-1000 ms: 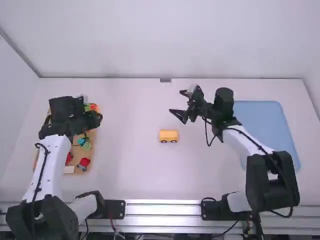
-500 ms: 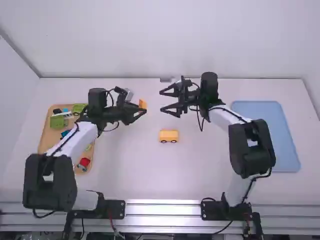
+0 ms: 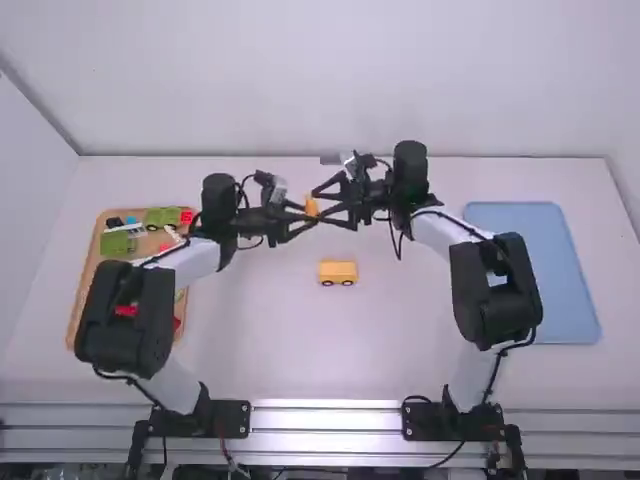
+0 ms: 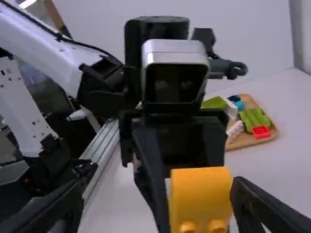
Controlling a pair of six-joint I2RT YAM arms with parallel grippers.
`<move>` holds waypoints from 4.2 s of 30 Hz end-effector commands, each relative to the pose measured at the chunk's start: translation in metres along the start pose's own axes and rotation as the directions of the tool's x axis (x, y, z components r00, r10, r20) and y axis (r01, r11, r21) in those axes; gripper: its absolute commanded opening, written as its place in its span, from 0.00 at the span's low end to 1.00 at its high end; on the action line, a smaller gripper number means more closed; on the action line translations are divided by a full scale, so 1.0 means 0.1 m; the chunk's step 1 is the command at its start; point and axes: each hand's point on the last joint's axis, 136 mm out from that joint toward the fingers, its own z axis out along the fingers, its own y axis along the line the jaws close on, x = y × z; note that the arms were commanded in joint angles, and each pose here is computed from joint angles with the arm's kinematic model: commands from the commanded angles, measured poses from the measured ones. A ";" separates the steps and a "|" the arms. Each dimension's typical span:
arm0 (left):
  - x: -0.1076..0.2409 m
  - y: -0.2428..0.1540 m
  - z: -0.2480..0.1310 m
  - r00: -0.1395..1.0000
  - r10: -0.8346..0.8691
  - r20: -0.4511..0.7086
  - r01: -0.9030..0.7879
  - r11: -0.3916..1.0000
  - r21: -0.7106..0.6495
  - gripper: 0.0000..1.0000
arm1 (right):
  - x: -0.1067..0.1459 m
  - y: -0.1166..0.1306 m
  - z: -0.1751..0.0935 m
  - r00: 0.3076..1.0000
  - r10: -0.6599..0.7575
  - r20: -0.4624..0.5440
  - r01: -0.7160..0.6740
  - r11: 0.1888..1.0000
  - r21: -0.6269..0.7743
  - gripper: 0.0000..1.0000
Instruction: Assemble lego blocks to make yellow taxi
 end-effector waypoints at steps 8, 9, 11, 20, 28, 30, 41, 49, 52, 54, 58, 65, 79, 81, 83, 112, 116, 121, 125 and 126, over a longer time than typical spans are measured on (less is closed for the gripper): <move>-0.03 -0.15 0.08 1.000 -0.010 0.003 0.010 0.998 0.062 0.18 | -0.04 0.01 0.06 1.000 0.001 -0.005 -0.001 1.000 -0.022 0.65; -0.03 -0.15 0.08 1.000 -0.010 0.003 0.010 0.998 0.061 0.18 | -0.04 0.01 0.06 1.000 0.001 -0.005 -0.001 1.000 -0.022 0.63; -0.05 -0.15 0.08 1.000 -0.004 0.007 0.004 0.998 0.062 0.18 | -0.04 0.00 0.04 1.000 0.005 -0.004 -0.005 1.000 -0.017 0.60; -0.11 -0.16 0.07 1.000 0.013 0.023 -0.014 0.998 0.063 0.16 | 0.00 0.04 0.00 1.000 -0.013 -0.005 0.013 0.999 -0.038 0.46; -0.14 -0.17 0.07 0.999 0.006 0.032 -0.008 0.998 0.064 0.19 | 0.01 0.09 0.01 0.999 -0.037 -0.008 0.036 0.997 -0.065 0.30; -0.14 -0.16 0.07 0.999 0.006 0.032 -0.008 0.998 0.064 0.24 | 0.01 0.10 0.05 0.999 -0.039 -0.010 0.038 0.997 -0.071 0.24; -0.10 -0.04 0.08 1.000 -0.011 0.026 0.011 1.000 -0.007 0.99 | -0.12 -0.10 -0.04 0.997 -0.081 0.016 0.080 0.995 0.054 0.13; 0.61 0.70 -0.17 0.955 -0.277 -0.104 0.193 0.849 -0.491 0.99 | -0.19 -0.83 -0.68 0.997 0.002 0.079 -0.043 0.853 0.520 0.09; 0.80 0.85 -0.32 0.930 -0.348 -0.120 0.207 0.764 -0.611 0.99 | -0.09 -0.97 -0.86 0.998 0.046 0.031 -0.055 0.734 0.677 0.09; 0.87 0.91 -0.39 0.920 -0.369 -0.128 0.200 0.725 -0.659 0.99 | 0.01 -1.02 -0.99 0.995 0.090 -0.040 -0.024 0.615 0.788 0.12; 0.79 0.97 -0.51 0.929 -0.349 -0.119 0.163 0.678 -0.716 0.99 | 0.18 -0.97 -1.11 0.970 0.186 -0.154 0.051 0.466 0.883 0.14; 0.27 0.87 -1.13 0.962 -0.262 -0.075 0.049 0.439 -0.897 0.99 | 0.77 -0.74 -1.15 0.844 0.463 -0.271 0.099 0.361 0.927 0.13; -0.41 -0.10 -2.01 0.998 -0.068 0.015 0.030 0.226 -0.974 0.99 | 0.94 -0.49 -0.57 0.775 0.423 -0.470 0.199 0.542 0.816 0.08; -0.35 -0.16 -2.08 0.999 -0.025 0.024 0.029 0.203 -0.979 0.99 | 0.88 -0.47 -0.37 0.777 0.365 -0.512 0.222 0.603 0.766 0.07; -0.26 -0.19 -2.15 0.999 0.014 0.039 0.036 0.171 -0.985 0.99 | 0.85 -0.49 -0.22 0.764 0.329 -0.555 0.252 0.640 0.726 0.06; 0.09 -0.56 -2.59 0.992 0.099 0.077 0.074 0.033 -0.997 0.99 | 2.19 -0.70 0.86 0.180 0.191 -0.965 0.322 0.916 0.241 0.07; 0.10 -0.55 -2.59 0.992 0.097 0.077 0.074 0.031 -0.997 0.99 | 2.21 -0.66 0.91 0.196 0.177 -0.964 0.297 0.927 0.230 0.10; 0.12 -0.55 -2.60 0.993 0.089 0.074 0.071 0.029 -0.997 0.99 | 2.21 -0.67 0.91 0.198 0.177 -0.964 0.298 0.926 0.231 0.34; 0.12 -0.55 -2.60 0.993 0.089 0.074 0.072 0.026 -0.997 0.99 | 2.21 -0.67 0.91 0.200 0.181 -0.963 0.297 0.925 0.236 0.65; 0.11 -0.55 -2.59 0.993 0.092 0.074 0.072 0.030 -0.997 0.99 | 2.20 -0.66 0.92 0.203 0.178 -0.963 0.296 0.926 0.233 0.71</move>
